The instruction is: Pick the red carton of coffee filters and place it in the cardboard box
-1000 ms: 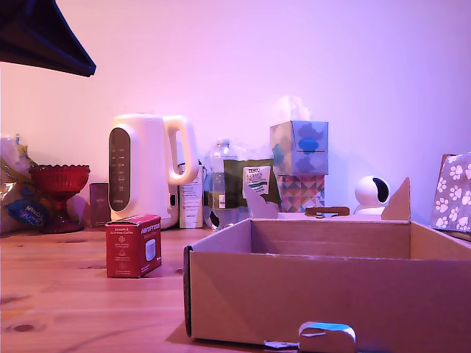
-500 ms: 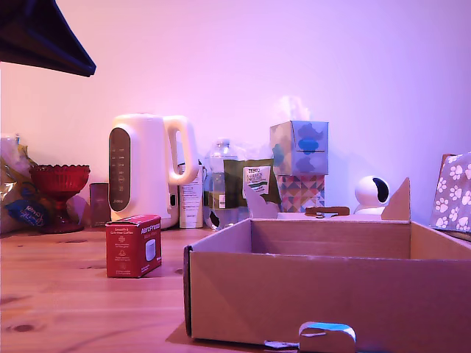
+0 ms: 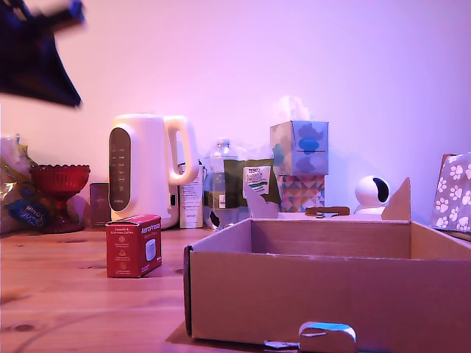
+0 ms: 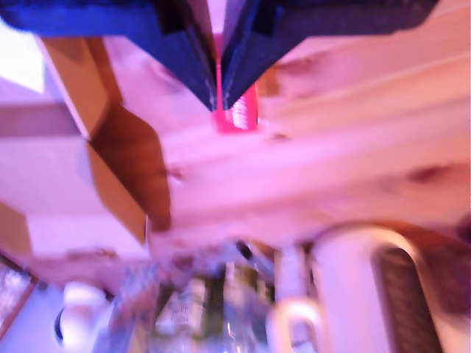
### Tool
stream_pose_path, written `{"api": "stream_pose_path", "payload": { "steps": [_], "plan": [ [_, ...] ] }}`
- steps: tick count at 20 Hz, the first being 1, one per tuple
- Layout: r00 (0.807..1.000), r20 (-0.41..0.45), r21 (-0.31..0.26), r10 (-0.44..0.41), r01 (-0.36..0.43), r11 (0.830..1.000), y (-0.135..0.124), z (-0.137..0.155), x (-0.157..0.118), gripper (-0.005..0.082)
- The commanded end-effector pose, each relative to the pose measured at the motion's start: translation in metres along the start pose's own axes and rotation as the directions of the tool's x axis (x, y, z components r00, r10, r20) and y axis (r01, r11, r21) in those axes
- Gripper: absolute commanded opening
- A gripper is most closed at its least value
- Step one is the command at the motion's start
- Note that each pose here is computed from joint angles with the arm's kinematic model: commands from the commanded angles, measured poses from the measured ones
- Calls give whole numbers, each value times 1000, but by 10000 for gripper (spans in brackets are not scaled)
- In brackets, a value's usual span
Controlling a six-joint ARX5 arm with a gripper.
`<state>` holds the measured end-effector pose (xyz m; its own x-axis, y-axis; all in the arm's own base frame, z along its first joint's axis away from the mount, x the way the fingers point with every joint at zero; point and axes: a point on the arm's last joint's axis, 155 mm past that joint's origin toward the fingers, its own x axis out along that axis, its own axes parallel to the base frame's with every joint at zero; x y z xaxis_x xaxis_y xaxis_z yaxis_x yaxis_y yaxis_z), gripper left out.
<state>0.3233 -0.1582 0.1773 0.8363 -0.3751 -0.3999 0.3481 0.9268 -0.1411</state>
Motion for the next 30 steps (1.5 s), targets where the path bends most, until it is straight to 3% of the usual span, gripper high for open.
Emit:
{"api": "stream_pose_path", "payload": {
  "steps": [1,4,6,7,9,10,21,30],
  "plan": [
    [1000,-22,7,-18,18,1000,-4,-10,8,-24],
    [998,-45,9,-39,39,999,-8,-18,17,-23],
    [998,-51,18,-37,38,999,-8,-20,21,47],
    [998,-51,38,-39,41,998,-8,-20,23,187],
    [998,-44,61,-50,52,997,-10,-20,26,553],
    [998,-46,61,-50,52,997,-10,-21,28,632],
    [1000,-15,114,6,-5,993,1,-35,75,639],
    [995,-77,80,69,-63,995,35,-79,125,639]
  ]
}}
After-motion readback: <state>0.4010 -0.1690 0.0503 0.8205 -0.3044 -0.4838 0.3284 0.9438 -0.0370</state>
